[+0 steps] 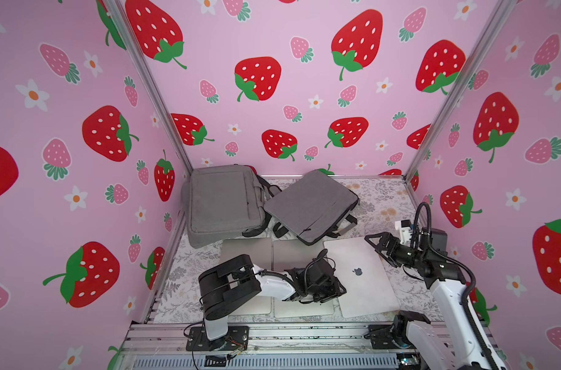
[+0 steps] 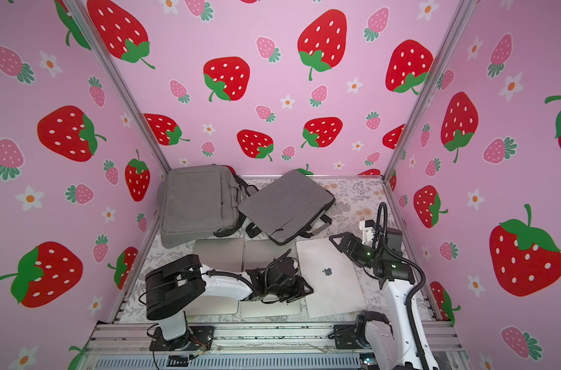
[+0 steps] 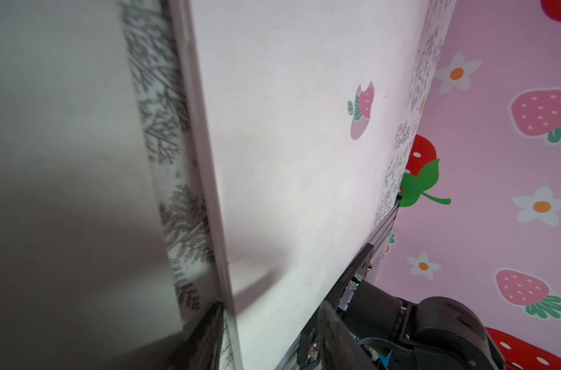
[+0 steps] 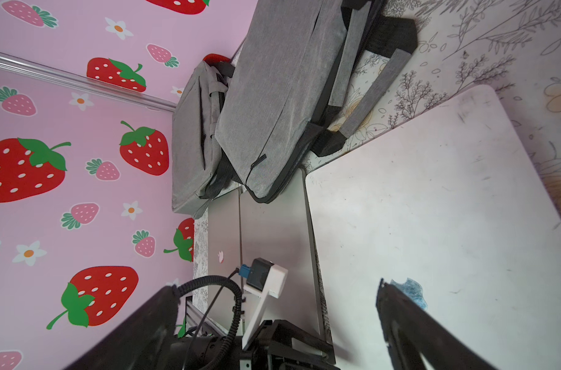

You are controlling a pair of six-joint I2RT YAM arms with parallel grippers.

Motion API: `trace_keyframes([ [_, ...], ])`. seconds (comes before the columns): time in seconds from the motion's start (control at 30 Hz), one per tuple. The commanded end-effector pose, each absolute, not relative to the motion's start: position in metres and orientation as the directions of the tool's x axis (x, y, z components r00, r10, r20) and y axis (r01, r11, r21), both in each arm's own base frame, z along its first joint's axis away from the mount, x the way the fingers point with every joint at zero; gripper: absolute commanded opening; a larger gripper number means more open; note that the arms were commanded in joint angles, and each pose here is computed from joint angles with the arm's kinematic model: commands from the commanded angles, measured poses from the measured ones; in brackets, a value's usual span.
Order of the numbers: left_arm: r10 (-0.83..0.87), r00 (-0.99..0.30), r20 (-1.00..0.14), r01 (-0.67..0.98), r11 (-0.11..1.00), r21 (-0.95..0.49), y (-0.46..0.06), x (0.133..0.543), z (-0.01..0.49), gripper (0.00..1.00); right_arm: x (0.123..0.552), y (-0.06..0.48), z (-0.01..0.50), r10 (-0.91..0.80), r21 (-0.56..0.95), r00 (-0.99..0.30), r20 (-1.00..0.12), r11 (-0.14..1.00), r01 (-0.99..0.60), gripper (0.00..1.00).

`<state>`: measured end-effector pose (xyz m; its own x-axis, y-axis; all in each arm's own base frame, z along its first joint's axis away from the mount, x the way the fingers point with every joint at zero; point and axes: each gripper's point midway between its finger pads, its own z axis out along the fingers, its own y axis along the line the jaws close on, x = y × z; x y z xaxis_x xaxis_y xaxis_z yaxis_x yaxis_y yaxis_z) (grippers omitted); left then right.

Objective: Open the zippered laptop bag and take out the laptop
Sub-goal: Place the laptop at the center of the board, then pick up the zippered laptop bag from the center of the board.

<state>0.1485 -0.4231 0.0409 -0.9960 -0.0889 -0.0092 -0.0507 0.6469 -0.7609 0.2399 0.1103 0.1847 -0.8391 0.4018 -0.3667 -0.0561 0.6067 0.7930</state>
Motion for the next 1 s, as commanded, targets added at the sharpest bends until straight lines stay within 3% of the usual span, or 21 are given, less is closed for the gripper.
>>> trace_keyframes([
  [0.0, -0.078, -0.997, -0.029, -0.031, 0.674, -0.738, -0.417, 0.156, 0.05, 0.51, 0.236, 0.113, 0.177, 0.381, 0.791, -0.852, -0.36, 0.608, -0.062, 0.99],
  [0.3, -0.009, -0.994, -0.109, 0.072, 0.688, -0.722, -0.404, 0.182, 0.087, 0.53, 0.247, 0.115, 0.167, 0.409, 0.805, -0.849, -0.333, 0.593, -0.03, 0.99],
  [0.47, 0.03, -0.98, -0.196, 0.156, 0.725, -0.671, -0.373, 0.227, 0.119, 0.55, 0.268, 0.122, 0.156, 0.42, 0.792, -0.85, -0.317, 0.611, 0.007, 0.99],
  [0.97, -0.241, -0.924, -0.298, -0.026, 0.815, -0.579, -0.241, 0.377, 0.132, 0.58, 0.354, 0.179, 0.115, 0.362, 0.743, -0.892, -0.27, 0.668, 0.046, 1.0],
])
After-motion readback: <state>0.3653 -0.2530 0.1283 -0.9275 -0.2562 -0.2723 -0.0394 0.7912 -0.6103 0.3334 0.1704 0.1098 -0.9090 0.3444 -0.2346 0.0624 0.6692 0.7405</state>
